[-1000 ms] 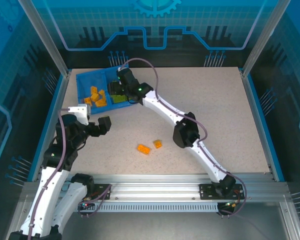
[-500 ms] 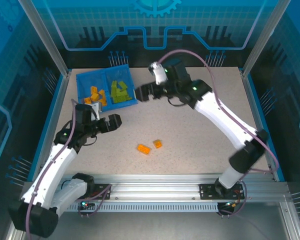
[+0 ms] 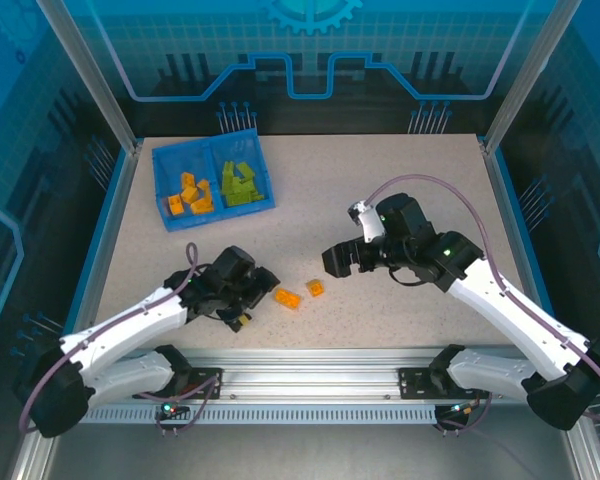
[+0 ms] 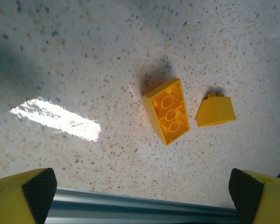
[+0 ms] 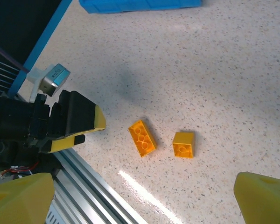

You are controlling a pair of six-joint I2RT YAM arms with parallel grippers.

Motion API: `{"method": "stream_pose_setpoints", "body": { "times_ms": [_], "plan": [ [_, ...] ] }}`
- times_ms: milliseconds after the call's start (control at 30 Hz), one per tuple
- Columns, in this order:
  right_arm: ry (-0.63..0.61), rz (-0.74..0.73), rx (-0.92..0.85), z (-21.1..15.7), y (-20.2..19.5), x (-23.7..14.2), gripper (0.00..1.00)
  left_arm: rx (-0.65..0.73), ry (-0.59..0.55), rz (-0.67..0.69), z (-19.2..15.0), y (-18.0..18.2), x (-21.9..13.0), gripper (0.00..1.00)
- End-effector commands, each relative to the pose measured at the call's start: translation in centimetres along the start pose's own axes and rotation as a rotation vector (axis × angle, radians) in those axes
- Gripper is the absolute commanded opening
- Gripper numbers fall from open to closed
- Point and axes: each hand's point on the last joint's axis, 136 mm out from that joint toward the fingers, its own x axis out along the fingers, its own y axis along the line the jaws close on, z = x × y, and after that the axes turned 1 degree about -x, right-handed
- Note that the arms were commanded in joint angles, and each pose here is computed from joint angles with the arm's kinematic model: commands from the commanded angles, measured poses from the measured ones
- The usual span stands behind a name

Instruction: Sort the legos into containers by color

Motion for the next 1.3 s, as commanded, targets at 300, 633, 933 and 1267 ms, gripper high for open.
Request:
{"method": "stream_pose_setpoints", "body": {
  "times_ms": [300, 633, 933, 1267],
  "plan": [
    [-0.012, -0.092, 0.03, -0.3, -2.0, -1.2, 1.0, -0.164, 0.073, 0.184, -0.9, -2.8, 5.0, 0.96],
    [-0.098, -0.17, 0.068, -0.4, -3.6, -3.6, 1.0, -0.166, 0.124, 0.378, -1.5, -1.1, 8.4, 0.68],
    [-0.142, -0.165, 0.092, -0.3, -3.8, -4.6, 1.0, -0.18, 0.089, 0.435, -0.9, 1.0, 8.7, 0.51],
    [-0.138, -0.08, 0.093, 0.5, -2.1, -4.5, 1.0, 0.104, -0.113, 0.328, 3.6, -2.5, 3.3, 0.39]
  ]
}}
